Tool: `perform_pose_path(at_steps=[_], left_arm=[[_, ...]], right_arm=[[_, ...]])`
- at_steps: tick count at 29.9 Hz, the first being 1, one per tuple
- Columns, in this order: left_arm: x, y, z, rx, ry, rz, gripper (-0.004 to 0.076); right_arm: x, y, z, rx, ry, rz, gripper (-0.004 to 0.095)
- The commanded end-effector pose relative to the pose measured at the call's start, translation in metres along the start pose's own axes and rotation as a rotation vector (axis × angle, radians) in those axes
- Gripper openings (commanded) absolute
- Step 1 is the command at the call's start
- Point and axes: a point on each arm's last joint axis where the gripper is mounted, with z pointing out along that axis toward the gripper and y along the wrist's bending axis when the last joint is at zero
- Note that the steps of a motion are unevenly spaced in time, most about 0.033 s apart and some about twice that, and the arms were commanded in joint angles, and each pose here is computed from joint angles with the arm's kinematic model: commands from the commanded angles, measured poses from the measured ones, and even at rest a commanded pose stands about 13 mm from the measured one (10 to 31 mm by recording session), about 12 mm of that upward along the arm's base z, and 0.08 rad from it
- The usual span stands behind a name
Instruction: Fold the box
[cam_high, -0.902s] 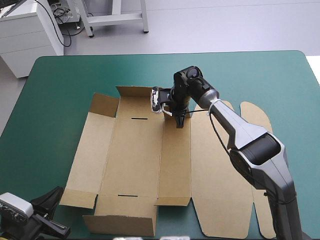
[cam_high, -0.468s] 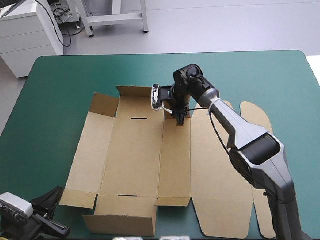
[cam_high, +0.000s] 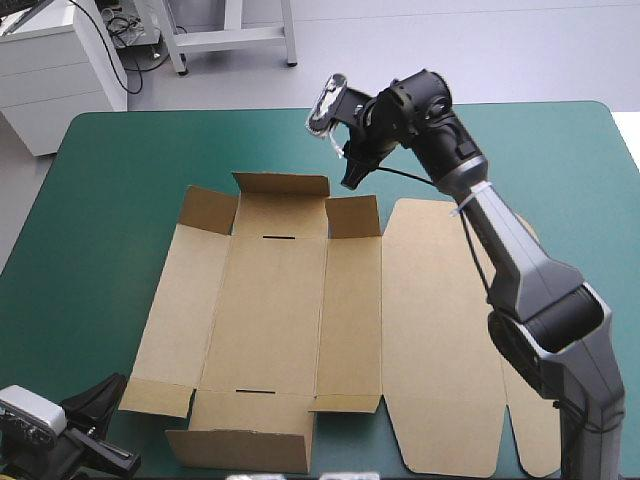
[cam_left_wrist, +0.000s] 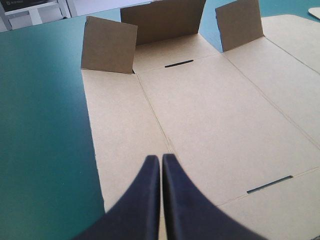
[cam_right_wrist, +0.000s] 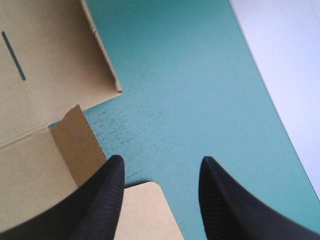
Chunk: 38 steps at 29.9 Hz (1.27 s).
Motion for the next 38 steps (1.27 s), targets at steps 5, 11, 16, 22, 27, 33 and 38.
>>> perform_pose_path(at_steps=[5, 11, 16, 22, 27, 33, 38], left_arm=[[-0.011, 0.000, -0.005, 0.002, -0.100, 0.000, -0.0008], [-0.011, 0.000, -0.005, 0.002, -0.100, 0.000, -0.0008], [-0.011, 0.000, -0.005, 0.002, -0.100, 0.002, -0.0008], [-0.011, 0.000, -0.005, 0.002, -0.100, 0.004, -0.0008], [-0.011, 0.000, -0.005, 0.002, -0.100, 0.004, -0.0008], [-0.011, 0.000, -0.005, 0.002, -0.100, 0.004, -0.0008], [-0.011, 0.000, -0.005, 0.002, -0.100, 0.004, -0.0008]], right_arm=[[0.013, -0.022, -0.166, 0.207, -0.254, 0.251, 0.0260], [0.038, -0.009, -0.256, 0.267, -0.399, 0.365, -0.0017], [0.075, 0.018, -0.287, 0.243, -0.378, 0.411, -0.0018], [0.129, 0.060, -0.286, 0.192, -0.286, 0.473, -0.0018], [0.177, 0.101, -0.265, 0.171, -0.297, 0.559, -0.0016], [0.230, 0.148, -0.223, 0.167, -0.382, 0.638, -0.0016], [0.267, 0.181, -0.196, 0.162, -0.415, 0.668, -0.0016]])
